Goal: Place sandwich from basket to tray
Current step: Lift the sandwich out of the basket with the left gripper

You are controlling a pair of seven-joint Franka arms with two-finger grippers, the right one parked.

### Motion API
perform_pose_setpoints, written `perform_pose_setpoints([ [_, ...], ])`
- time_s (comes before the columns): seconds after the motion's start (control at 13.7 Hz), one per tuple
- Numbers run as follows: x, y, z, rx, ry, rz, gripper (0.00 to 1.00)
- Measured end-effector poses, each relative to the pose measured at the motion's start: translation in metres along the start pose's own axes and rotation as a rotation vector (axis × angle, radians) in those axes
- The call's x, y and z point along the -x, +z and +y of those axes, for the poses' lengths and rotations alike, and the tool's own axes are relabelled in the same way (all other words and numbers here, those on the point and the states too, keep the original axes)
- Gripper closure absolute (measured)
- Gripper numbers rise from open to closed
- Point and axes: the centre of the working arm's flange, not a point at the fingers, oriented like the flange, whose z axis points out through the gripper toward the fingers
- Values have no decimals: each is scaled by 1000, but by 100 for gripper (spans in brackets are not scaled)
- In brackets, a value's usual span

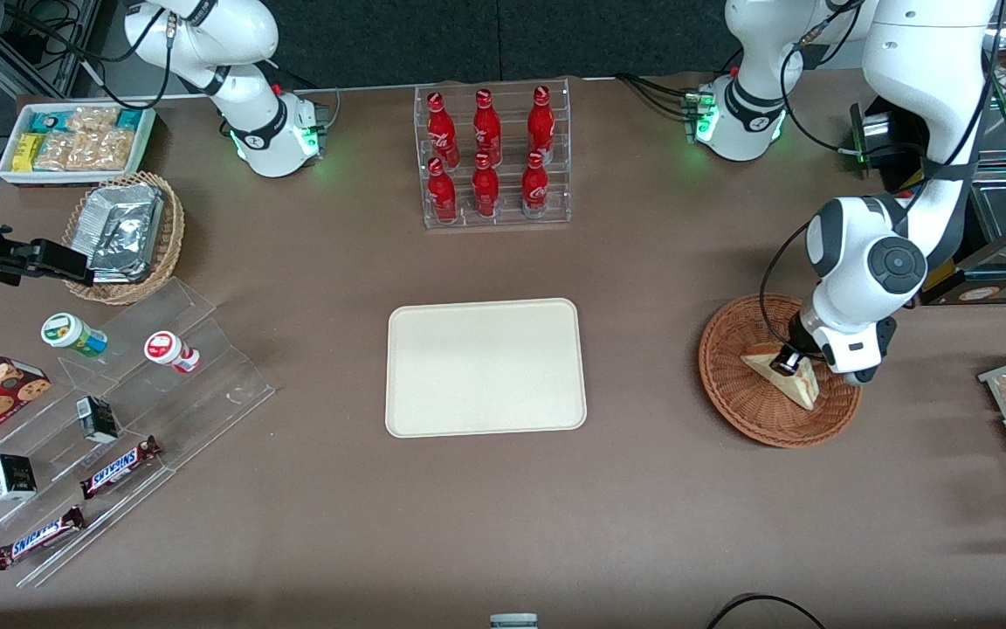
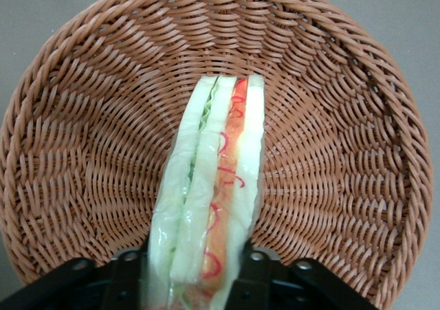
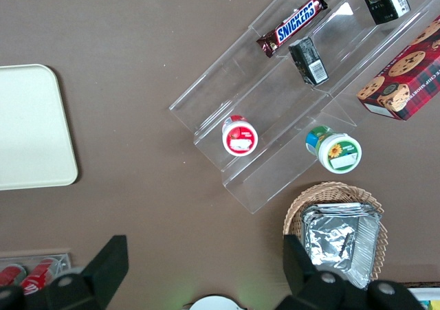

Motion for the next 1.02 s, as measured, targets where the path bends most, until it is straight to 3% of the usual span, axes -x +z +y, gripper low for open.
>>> perform_pose_setpoints([
  [0.29,-6,-19,11,22,-7,13,72],
  [0.51,-3,-80,30,-72,24,-47,76],
  [0.66,13,-143,51,-114,83,-78,84],
  [0.8,39,-197,73,-115,151,-85,84],
  [1.02,96,-239,104,-87,264,-85,84],
])
